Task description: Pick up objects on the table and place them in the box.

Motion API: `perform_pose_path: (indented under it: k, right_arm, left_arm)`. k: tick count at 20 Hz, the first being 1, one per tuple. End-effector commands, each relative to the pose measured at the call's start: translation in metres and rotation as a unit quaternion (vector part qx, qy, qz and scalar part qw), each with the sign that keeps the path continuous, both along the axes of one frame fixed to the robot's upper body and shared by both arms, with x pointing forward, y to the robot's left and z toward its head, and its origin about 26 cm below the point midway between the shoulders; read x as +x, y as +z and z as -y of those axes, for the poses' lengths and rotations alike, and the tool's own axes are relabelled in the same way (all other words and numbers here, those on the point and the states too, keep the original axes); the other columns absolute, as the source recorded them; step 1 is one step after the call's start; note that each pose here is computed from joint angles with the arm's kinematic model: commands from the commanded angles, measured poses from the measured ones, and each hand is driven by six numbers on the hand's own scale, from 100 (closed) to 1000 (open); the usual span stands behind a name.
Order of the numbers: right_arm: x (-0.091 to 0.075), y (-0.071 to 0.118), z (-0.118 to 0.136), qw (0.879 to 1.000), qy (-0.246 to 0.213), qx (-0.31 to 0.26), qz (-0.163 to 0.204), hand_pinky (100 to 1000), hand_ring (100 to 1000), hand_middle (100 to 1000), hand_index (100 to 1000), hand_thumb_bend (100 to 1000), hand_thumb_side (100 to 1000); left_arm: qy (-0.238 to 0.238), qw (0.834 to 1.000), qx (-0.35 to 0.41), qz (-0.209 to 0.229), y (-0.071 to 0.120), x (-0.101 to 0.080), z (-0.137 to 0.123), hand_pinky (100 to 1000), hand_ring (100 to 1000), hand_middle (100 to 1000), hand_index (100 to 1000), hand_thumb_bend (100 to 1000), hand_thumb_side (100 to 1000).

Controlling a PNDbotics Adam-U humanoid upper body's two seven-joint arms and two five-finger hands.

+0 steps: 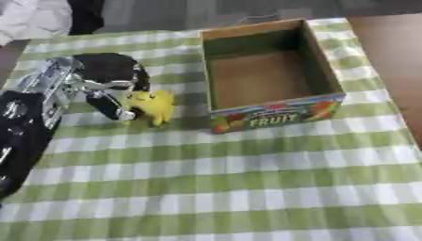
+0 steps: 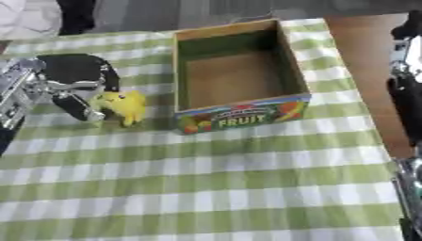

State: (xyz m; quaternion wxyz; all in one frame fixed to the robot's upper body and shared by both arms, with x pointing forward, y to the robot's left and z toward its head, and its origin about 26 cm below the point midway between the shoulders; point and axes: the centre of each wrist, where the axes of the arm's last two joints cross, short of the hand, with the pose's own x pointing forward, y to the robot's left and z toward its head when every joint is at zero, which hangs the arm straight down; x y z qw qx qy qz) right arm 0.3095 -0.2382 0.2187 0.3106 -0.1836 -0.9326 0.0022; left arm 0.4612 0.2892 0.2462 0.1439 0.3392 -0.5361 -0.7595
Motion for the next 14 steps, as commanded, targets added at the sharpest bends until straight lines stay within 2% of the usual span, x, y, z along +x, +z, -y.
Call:
perform_pose_path:
  k: [1,8,14]
  right_arm:
    - [-0.003,0.007,0.003,1.000,-0.001,-0.005,0.014,796,834,530,861,100,585]
    - [-0.003,0.007,0.004,1.000,-0.001,-0.005,0.014,796,834,530,860,100,585]
    - [-0.003,0.008,0.003,1.000,0.000,-0.003,0.017,796,833,530,860,100,585]
  left_arm:
    - [-0.004,0.999,0.032,0.007,0.030,-0.009,-0.016,800,608,445,543,100,352]
    - [0.024,0.998,-0.008,0.060,0.066,-0.022,-0.021,799,613,447,540,100,370]
    - [0.033,0.991,-0.041,0.121,0.090,-0.026,-0.010,785,607,447,535,100,366]
